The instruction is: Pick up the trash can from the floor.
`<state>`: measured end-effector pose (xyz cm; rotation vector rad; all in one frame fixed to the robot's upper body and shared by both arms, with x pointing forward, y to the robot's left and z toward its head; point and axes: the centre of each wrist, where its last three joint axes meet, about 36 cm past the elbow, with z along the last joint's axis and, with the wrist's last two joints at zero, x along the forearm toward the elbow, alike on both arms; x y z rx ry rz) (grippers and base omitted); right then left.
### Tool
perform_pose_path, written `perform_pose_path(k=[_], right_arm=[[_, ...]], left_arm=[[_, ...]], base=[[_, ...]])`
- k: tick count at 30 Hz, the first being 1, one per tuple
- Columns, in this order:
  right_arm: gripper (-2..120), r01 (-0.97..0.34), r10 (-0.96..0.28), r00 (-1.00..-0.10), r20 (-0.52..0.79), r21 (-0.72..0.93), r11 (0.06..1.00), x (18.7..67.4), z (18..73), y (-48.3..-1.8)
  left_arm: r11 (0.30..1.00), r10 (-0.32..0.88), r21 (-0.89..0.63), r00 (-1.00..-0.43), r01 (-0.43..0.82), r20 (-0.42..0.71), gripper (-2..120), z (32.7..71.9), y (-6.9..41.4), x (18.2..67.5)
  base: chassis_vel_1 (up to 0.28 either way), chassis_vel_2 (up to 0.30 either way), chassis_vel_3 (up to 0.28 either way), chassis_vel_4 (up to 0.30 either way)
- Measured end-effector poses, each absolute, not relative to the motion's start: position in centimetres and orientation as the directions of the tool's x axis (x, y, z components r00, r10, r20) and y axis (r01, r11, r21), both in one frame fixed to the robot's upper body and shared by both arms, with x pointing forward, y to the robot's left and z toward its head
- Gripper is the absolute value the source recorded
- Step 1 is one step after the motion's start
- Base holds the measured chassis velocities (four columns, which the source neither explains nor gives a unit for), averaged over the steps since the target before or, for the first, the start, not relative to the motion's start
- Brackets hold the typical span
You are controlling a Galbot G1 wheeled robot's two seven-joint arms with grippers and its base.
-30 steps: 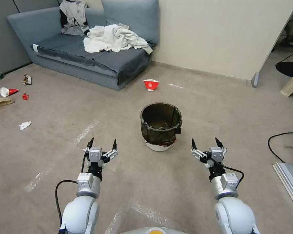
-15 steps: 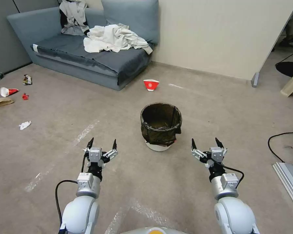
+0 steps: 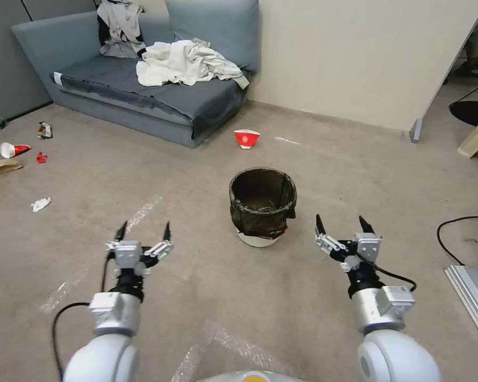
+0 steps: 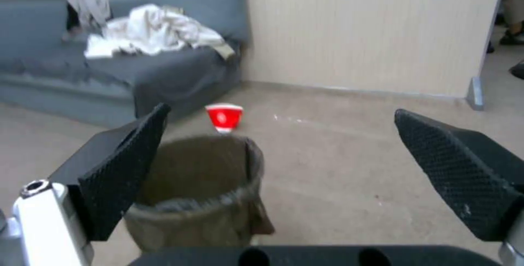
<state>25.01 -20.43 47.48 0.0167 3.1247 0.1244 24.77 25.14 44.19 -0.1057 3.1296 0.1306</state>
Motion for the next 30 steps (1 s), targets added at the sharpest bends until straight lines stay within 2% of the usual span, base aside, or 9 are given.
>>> perform_pose_path(k=[8,9,10,30], right_arm=[[100,-0.015,-0.011,-0.999,-0.034,0.12,0.993,24.1,48.8,-20.5],[100,-0.017,-0.013,-0.999,-0.033,0.12,0.993,24.1,48.8,-20.5],[100,-0.022,-0.019,-0.999,-0.026,0.119,0.993,24.1,48.8,-20.5],[100,-0.014,-0.014,-1.0,-0.001,0.114,0.993,24.2,48.4,-20.4]], left_arm=[[0.992,-0.086,0.085,-0.995,-0.09,-0.052,100,48.5,25.7,22.4],[0.992,-0.088,0.086,-0.994,-0.094,-0.065,100,50.0,25.7,21.6],[0.991,-0.105,0.079,-0.994,-0.108,-0.035,100,50.7,25.9,20.6],[0.989,-0.124,0.084,-0.992,-0.125,-0.011,100,50.4,26.0,20.5]], base=[[0.0,0.0,0.0,0.0],[0.0,0.0,0.0,0.0],[0.0,0.0,0.0,0.0],[0.0,0.0,0.0,0.0]])
